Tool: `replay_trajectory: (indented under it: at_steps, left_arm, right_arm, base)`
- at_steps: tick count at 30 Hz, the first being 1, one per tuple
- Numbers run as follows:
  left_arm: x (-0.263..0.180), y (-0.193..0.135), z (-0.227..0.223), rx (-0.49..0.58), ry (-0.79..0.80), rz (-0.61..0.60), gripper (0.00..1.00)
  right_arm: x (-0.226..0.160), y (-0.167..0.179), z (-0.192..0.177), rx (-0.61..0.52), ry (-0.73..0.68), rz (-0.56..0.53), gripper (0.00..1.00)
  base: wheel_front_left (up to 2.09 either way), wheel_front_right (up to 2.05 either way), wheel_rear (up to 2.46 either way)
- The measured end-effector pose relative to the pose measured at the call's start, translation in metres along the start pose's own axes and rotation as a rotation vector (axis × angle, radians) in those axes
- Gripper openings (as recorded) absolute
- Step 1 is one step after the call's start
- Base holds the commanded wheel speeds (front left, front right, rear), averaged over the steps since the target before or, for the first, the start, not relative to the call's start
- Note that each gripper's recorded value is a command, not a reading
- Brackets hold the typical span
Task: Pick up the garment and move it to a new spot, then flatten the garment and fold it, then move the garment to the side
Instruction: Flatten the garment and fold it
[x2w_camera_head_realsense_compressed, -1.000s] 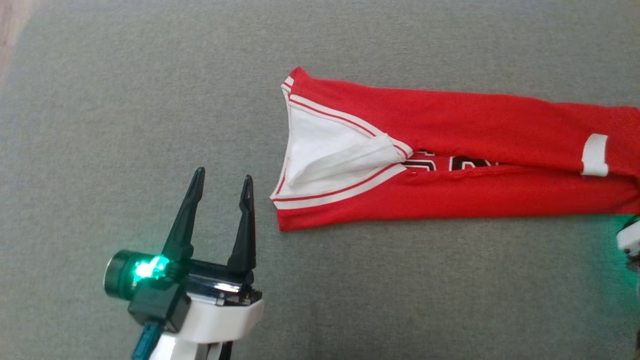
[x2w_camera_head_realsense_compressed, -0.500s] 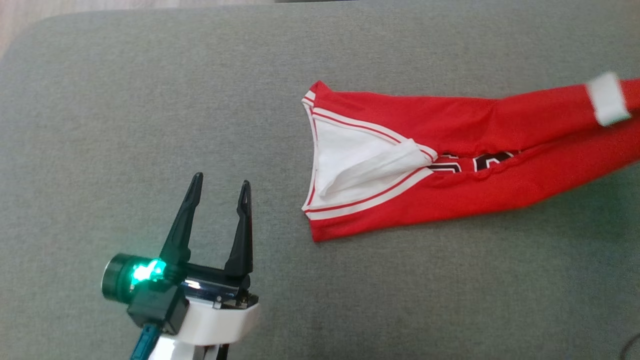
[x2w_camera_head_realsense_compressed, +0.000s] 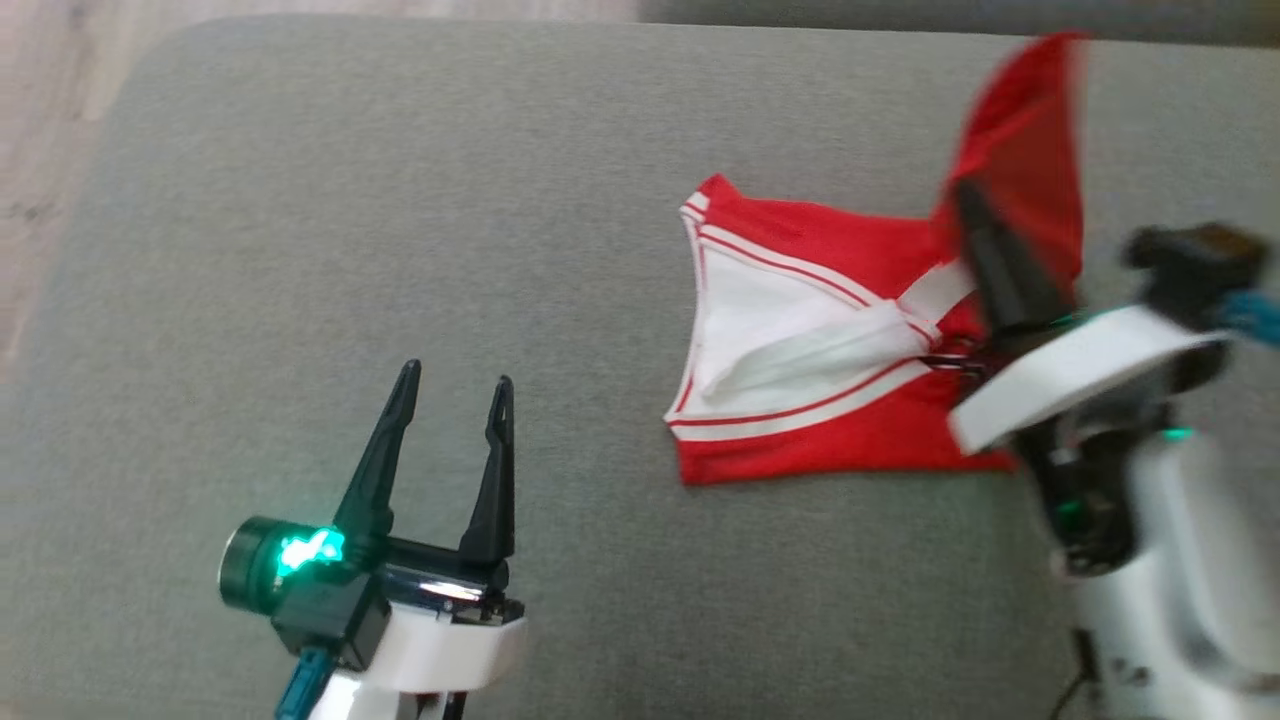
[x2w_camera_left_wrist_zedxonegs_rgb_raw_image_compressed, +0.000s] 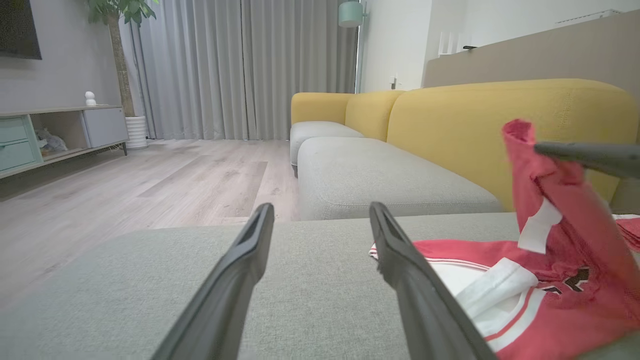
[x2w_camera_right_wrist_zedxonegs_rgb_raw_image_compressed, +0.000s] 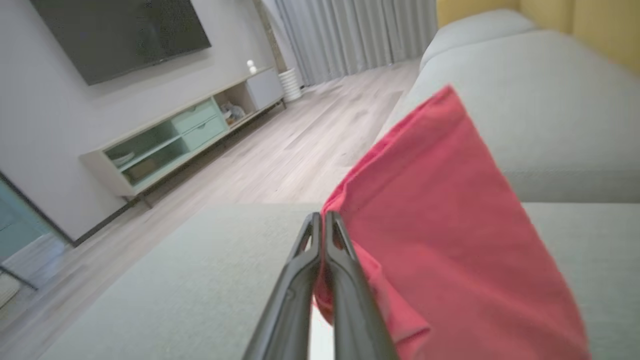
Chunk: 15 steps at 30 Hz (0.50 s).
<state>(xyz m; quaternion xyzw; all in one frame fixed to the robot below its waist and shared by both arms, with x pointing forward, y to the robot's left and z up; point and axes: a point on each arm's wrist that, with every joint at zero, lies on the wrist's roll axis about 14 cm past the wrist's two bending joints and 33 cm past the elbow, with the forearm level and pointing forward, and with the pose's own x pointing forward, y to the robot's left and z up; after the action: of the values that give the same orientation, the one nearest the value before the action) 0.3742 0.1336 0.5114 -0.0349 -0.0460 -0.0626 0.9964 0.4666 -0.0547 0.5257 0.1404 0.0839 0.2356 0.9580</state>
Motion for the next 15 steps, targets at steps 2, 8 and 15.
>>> replay_trajectory:
  at_steps: [2, 8, 15]
  left_arm:
    - [-0.003, 0.004, 0.0, -0.003, 0.002, 0.015, 1.0]
    - [-0.011, 0.015, 0.001, -0.001, 0.007, 0.06, 1.0]
    - [-0.014, 0.022, -0.002, -0.004, 0.021, 0.088, 1.0]
  right_arm:
    - [0.007, 0.021, -0.019, 0.009, 0.052, 0.056, 0.0]
    - [0.02, 0.071, -0.07, 0.038, 0.185, 0.193, 0.0]
    - [0.019, 0.095, -0.117, 0.073, 0.298, 0.26, 1.0]
  base:
    - [0.0, 0.0, 0.0]
    - [0.0, 0.0, 0.0]
    - [0.0, 0.0, 0.0]
